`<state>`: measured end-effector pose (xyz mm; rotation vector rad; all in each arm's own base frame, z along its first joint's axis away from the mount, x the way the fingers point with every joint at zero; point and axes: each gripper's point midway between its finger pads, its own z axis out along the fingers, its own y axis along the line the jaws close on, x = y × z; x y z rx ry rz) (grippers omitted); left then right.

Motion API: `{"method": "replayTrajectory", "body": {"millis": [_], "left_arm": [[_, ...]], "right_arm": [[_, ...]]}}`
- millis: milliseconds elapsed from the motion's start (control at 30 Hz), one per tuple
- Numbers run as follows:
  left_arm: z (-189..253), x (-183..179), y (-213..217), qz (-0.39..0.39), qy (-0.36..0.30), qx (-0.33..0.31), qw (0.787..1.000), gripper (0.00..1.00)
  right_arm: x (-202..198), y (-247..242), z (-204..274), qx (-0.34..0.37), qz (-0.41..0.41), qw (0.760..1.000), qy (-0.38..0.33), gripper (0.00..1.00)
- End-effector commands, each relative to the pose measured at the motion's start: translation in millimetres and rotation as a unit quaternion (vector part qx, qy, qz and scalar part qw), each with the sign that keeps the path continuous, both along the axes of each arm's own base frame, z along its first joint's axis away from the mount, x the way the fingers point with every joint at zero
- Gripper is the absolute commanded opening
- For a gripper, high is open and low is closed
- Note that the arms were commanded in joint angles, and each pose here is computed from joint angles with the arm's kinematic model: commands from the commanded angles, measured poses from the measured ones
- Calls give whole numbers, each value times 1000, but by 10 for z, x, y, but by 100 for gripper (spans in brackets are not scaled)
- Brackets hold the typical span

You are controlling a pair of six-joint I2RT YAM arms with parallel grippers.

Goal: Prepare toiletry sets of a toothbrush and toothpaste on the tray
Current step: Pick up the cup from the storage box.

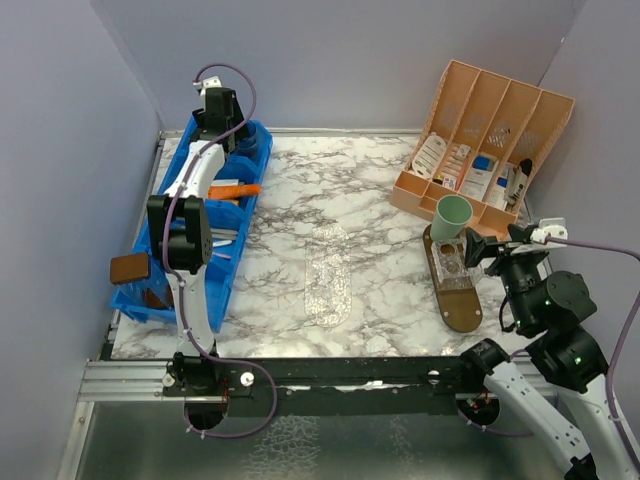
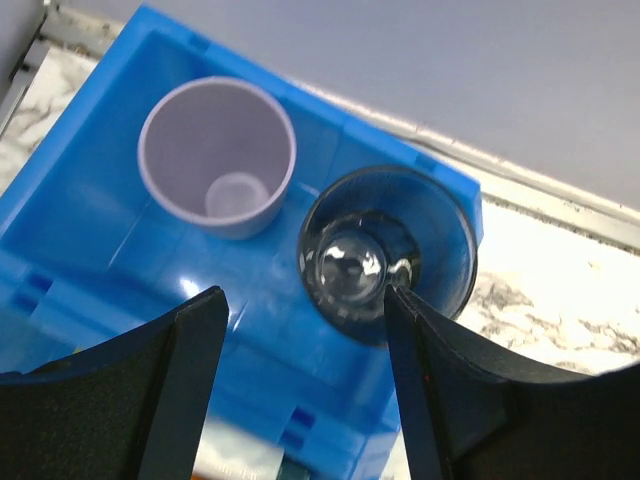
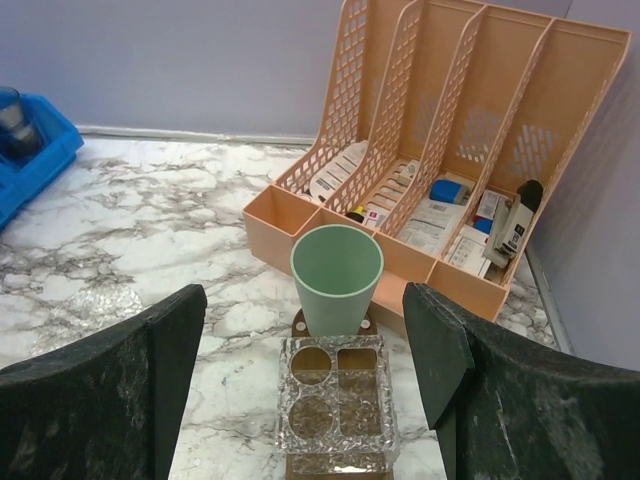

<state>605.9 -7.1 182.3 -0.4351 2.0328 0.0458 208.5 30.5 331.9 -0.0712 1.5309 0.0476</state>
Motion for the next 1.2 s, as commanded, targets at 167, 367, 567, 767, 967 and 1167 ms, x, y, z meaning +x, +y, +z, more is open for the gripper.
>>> {"method": "replayTrajectory", "body": {"millis": [167, 367, 567, 767, 967, 1167], "left_arm": [[-170, 364, -4, -8, 1, 10, 1000, 55], [-264, 434, -19, -3, 1, -5, 1000, 47], [-329, 476, -88, -9, 0, -29, 1000, 38], [-263, 486, -99, -12, -7, -61, 998, 23], [7, 482, -108, -24, -24, -78, 996, 6], [699, 442, -16, -28, -82, -82, 993, 0]], "right_arm": [[91, -2, 29, -2, -15, 1000, 5, 80], [108, -7, 9, -5, -19, 1000, 7, 81], [93, -21, 29, -5, -21, 1000, 5, 80], [59, -37, 67, 0, -20, 1000, 5, 80], [22, -54, 110, 6, -20, 1000, 1, 80], [-4, -63, 154, 15, -19, 1000, -7, 80]]}}
